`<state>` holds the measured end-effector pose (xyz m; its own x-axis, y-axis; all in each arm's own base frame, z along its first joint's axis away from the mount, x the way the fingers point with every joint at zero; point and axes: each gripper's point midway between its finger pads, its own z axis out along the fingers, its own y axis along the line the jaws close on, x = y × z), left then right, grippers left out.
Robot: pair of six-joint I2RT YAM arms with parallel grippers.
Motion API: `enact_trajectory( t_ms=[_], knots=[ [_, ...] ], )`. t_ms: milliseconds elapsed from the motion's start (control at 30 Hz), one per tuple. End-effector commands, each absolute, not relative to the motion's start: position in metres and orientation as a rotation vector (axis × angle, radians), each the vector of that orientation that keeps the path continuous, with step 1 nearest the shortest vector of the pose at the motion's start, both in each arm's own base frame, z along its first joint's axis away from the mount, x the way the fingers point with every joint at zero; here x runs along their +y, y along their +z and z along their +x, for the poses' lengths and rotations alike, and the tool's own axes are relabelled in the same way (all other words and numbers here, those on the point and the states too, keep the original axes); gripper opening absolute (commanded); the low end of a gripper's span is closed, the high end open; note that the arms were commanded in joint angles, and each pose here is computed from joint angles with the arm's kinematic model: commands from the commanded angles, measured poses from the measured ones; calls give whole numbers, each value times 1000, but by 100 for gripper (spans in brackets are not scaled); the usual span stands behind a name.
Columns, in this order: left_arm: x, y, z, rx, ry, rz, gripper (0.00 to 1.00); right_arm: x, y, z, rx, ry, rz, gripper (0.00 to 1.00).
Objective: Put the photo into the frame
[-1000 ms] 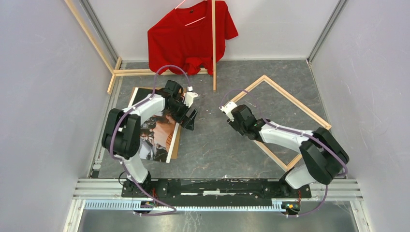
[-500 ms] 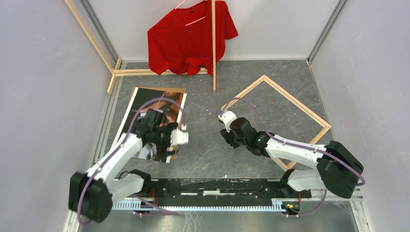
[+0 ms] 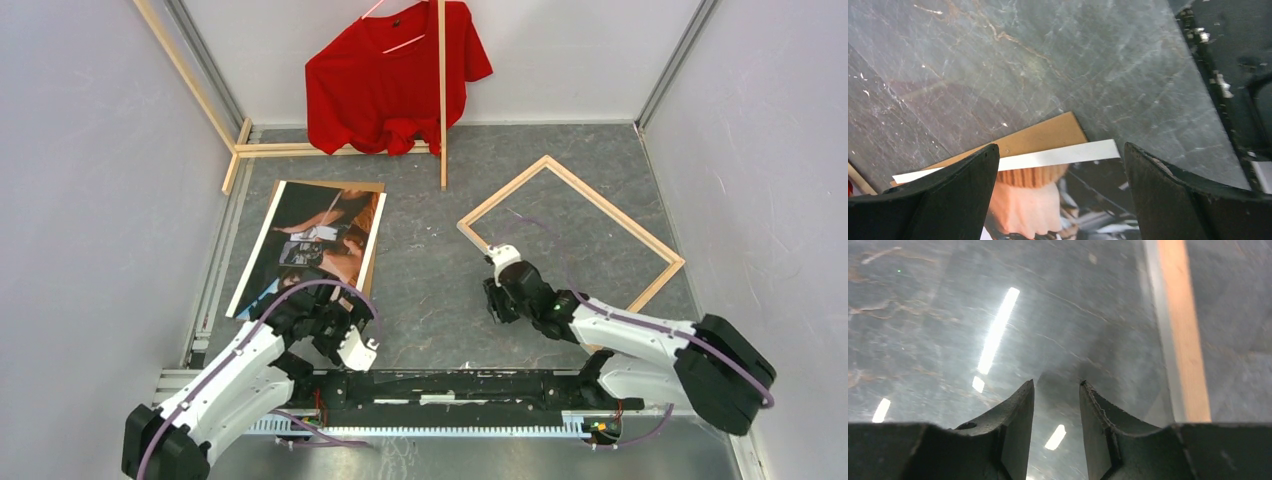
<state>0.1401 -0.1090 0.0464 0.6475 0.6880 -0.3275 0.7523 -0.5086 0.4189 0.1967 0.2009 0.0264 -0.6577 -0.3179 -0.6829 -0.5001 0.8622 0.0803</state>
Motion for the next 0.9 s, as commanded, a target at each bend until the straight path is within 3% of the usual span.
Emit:
enact_trajectory(
  t_ms=[0, 300, 367, 667, 867],
  knots=[
    [-128, 50, 173, 1088, -90, 2265, 100, 161, 15, 190, 2419, 296, -366, 45],
    [-141, 43, 220, 1336, -97, 2172, 100, 118, -3, 197, 2485, 180, -200, 46],
    [-157, 60, 249, 1519, -150, 2061, 97, 116, -8, 196, 2503, 175, -205, 45],
    [-116, 25, 245, 1623, 7, 2192, 95, 152, -28, 175, 2569, 428, -217, 41],
    [-138, 54, 274, 1739, -62, 1950, 94, 181, -37, 167, 2612, 454, -317, 41]
  ],
)
